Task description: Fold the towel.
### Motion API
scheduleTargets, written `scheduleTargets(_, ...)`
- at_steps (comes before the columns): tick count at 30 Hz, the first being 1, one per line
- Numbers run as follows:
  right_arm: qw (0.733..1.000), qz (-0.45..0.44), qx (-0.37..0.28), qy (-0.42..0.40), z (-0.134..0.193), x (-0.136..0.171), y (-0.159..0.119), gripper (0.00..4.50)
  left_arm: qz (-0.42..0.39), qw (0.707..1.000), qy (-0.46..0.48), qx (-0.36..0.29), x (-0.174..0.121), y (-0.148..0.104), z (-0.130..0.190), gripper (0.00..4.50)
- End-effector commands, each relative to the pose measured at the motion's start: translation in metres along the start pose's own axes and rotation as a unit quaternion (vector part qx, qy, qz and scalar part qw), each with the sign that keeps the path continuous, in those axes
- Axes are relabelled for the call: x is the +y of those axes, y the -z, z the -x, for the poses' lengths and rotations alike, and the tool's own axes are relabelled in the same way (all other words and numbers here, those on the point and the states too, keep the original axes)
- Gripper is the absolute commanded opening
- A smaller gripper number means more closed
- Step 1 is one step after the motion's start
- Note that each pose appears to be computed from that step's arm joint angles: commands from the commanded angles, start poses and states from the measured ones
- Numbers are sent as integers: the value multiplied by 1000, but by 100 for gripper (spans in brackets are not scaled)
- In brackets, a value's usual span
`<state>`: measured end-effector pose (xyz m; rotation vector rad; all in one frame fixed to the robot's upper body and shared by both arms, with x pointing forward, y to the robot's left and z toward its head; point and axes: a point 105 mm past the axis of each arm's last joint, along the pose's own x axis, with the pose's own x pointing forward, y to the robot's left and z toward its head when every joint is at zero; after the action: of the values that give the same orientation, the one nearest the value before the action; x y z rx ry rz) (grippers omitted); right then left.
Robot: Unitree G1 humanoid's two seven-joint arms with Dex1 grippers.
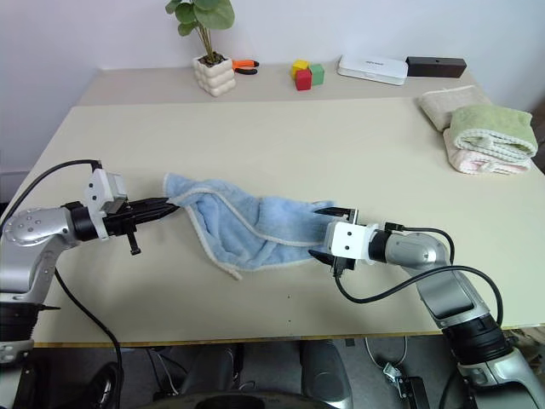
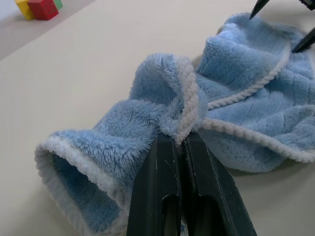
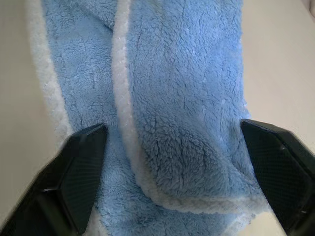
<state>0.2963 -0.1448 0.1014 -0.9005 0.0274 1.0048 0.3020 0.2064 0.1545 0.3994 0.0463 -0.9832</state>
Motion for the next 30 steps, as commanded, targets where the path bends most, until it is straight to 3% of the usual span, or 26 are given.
scheduleTargets(1, 1000, 1, 5, 14, -2, -6, -1, 269, -17, 1000, -3, -11, 3, -7, 2, 0)
scheduleTargets(6, 1000, 2, 14, 12, -2, -7, 4, 17, -16, 1000, -3, -12, 2, -6, 0, 0)
scheduleTargets(7, 1000, 1, 14, 12, -2, -8, 4, 7, -16, 1000, -3, -12, 2, -6, 0, 0)
scheduleTargets(25, 1000, -1, 14, 9, -1, -8, 4, 7, -16, 1000, -3, -13, 2, -6, 0, 0)
scheduleTargets(28, 995, -60, -48, 62, 7, -44, -21, 0, 88, 996, -9, -5, 2, 8, 12, 96)
scheduleTargets(30, 994, -71, -56, 65, 8, -47, -24, 0, 114, 993, 3, -4, -4, 8, 15, 195)
